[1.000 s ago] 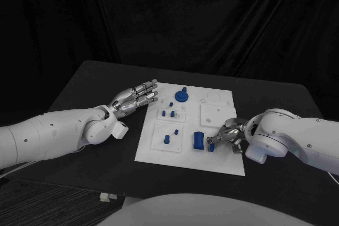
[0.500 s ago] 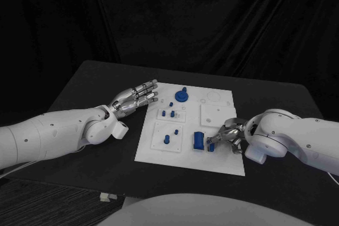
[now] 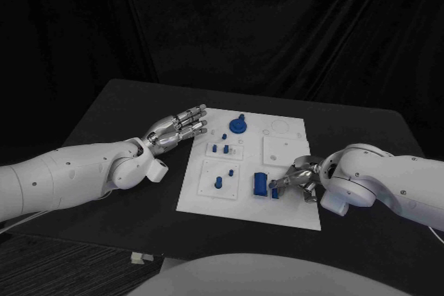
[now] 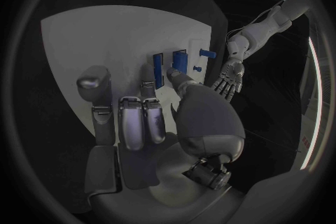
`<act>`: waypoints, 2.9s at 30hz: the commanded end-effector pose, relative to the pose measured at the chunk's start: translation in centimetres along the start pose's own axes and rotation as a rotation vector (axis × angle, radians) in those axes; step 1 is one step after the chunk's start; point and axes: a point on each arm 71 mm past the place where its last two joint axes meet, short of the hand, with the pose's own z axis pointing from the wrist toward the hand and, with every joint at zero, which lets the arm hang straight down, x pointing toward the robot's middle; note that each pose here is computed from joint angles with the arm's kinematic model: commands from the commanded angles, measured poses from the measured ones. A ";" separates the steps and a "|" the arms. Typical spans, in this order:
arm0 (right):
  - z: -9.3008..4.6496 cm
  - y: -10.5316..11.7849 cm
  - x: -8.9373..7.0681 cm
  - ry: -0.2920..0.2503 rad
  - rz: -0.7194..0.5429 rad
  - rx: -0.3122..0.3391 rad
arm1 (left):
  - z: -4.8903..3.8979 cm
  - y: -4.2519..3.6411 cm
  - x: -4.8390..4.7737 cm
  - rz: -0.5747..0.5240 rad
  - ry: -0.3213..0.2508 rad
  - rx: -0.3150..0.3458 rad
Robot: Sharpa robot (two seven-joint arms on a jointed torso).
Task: Assemble the parts on the task board
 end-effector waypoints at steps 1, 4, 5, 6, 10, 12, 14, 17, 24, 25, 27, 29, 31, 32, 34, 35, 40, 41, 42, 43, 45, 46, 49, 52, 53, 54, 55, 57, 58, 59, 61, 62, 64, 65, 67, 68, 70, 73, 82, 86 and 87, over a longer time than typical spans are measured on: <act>0.0 0.0 0.3 0.009 -0.003 0.005 | 0.07 -0.29 0.21 -0.016 0.011 0.053; 0.0 0.0 0.2 0.005 0.000 0.005 | 0.05 -0.27 0.21 -0.017 0.011 0.052; 0.0 0.0 0.2 0.003 0.001 0.005 | 0.05 -0.26 0.20 -0.017 0.011 0.052; 0.0 0.0 0.2 0.002 0.002 0.005 | 0.04 -0.26 0.20 -0.017 0.011 0.051; 0.0 0.0 0.1 -0.009 0.010 0.001 | 0.01 -0.24 0.18 -0.017 0.011 0.050; -0.1 0.0 0.1 -0.019 0.018 -0.005 | 0.00 -0.23 0.18 -0.017 0.011 0.050; -0.2 -0.1 0.0 -0.036 0.030 -0.017 | -0.02 -0.22 0.17 -0.017 0.011 0.050; -0.5 -0.2 -0.2 -0.065 0.043 -0.037 | -0.05 -0.22 0.16 -0.017 0.010 0.050; -2.3 -0.7 -1.7 -0.185 0.075 -0.109 | -0.17 -0.27 0.07 -0.014 0.005 0.055; -2.7 -0.8 -2.1 -0.211 0.085 -0.126 | -0.19 -0.28 0.06 -0.013 0.004 0.056; -3.5 -0.9 -2.8 -0.262 0.104 -0.156 | -0.22 -0.31 0.06 -0.012 0.002 0.059; -4.2 -0.9 -3.6 -0.320 0.126 -0.196 | -0.23 -0.34 0.06 -0.011 0.000 0.062; -5.0 -0.9 -4.4 -0.388 0.149 -0.243 | -0.22 -0.36 0.07 -0.009 -0.002 0.065; -5.4 -0.8 -4.7 -0.425 0.161 -0.271 | -0.21 -0.38 0.08 -0.008 -0.003 0.068; -6.1 -0.7 -5.5 -0.511 0.183 -0.340 | -0.18 -0.43 0.14 -0.006 -0.006 0.074; -6.5 -0.6 -5.9 -0.555 0.192 -0.378 | -0.17 -0.47 0.19 -0.004 -0.007 0.078; -8.2 0.4 -7.5 -0.784 0.210 -0.616 | -0.23 -0.84 0.57 0.001 -0.014 0.118; -8.4 0.5 -7.6 -0.812 0.208 -0.653 | -0.29 -0.95 0.65 0.003 -0.017 0.128; -8.6 0.7 -7.8 -0.842 0.204 -0.697 | -0.34 -1.04 0.72 0.005 -0.020 0.136; -8.8 0.7 -7.8 -0.869 0.200 -0.735 | -0.39 -1.15 0.81 0.008 -0.023 0.146; -8.8 0.7 -7.8 -0.901 0.194 -0.784 | -0.44 -1.30 0.93 0.011 -0.028 0.160; -8.8 0.6 -7.8 -0.915 0.191 -0.811 | -0.46 -1.37 1.01 0.013 -0.030 0.167; -8.5 0.3 -7.4 -0.923 0.185 -0.886 | -0.46 -1.56 1.23 0.018 -0.035 0.186; -7.7 -0.3 -6.8 -0.892 0.201 -0.943 | -0.45 -1.71 1.43 0.024 -0.041 0.201; -7.4 -0.5 -6.5 -0.875 0.211 -0.954 | -0.45 -1.74 1.47 0.026 -0.043 0.205; -7.0 -0.8 -6.2 -0.852 0.224 -0.966 | -0.42 -1.78 1.52 0.030 -0.046 0.211; -6.6 -1.1 -5.9 -0.829 0.235 -0.977 | -0.39 -1.82 1.55 0.033 -0.049 0.217; -6.3 -1.3 -5.6 -0.806 0.245 -0.987 | -0.36 -1.87 1.58 0.037 -0.053 0.225; -5.9 -1.5 -5.4 -0.784 0.253 -0.995 | -0.32 -1.92 1.61 0.041 -0.056 0.233; -5.7 -1.7 -5.2 -0.767 0.259 -1.001 | -0.30 -1.96 1.63 0.044 -0.058 0.240; -5.0 -2.1 -4.5 -0.723 0.275 -1.013 | -0.22 -2.07 1.70 0.055 -0.065 0.259; -4.8 -2.2 -4.3 -0.710 0.279 -1.016 | -0.19 -2.10 1.73 0.061 -0.066 0.265; -4.4 -2.4 -3.9 -0.687 0.288 -1.020 | -0.14 -2.17 1.80 0.080 -0.064 0.278; -4.2 -2.5 -3.7 -0.677 0.291 -1.022 | -0.13 -2.20 1.83 0.088 -0.062 0.283; -3.9 -2.6 -3.4 -0.661 0.296 -1.024 | -0.10 -2.25 1.89 0.102 -0.058 0.292; -3.8 -2.7 -3.3 -0.656 0.298 -1.025 | -0.09 -2.26 1.91 0.105 -0.057 0.294; -3.5 -2.8 -3.0 -0.640 0.304 -1.025 | -0.06 -2.29 1.96 0.113 -0.054 0.300; -3.2 -2.8 -2.7 -0.626 0.309 -1.024 | -0.02 -2.29 2.01 0.119 -0.050 0.304; -2.8 -3.1 -2.3 -0.618 0.314 -1.018 | 0.07 -2.29 2.06 0.123 -0.046 0.311; -2.6 -3.2 -2.2 -0.619 0.314 -1.017 | 0.11 -2.30 2.09 0.125 -0.046 0.314; -2.6 -3.2 -2.2 -0.618 0.314 -1.017 | 0.11 -2.30 2.09 0.126 -0.047 0.314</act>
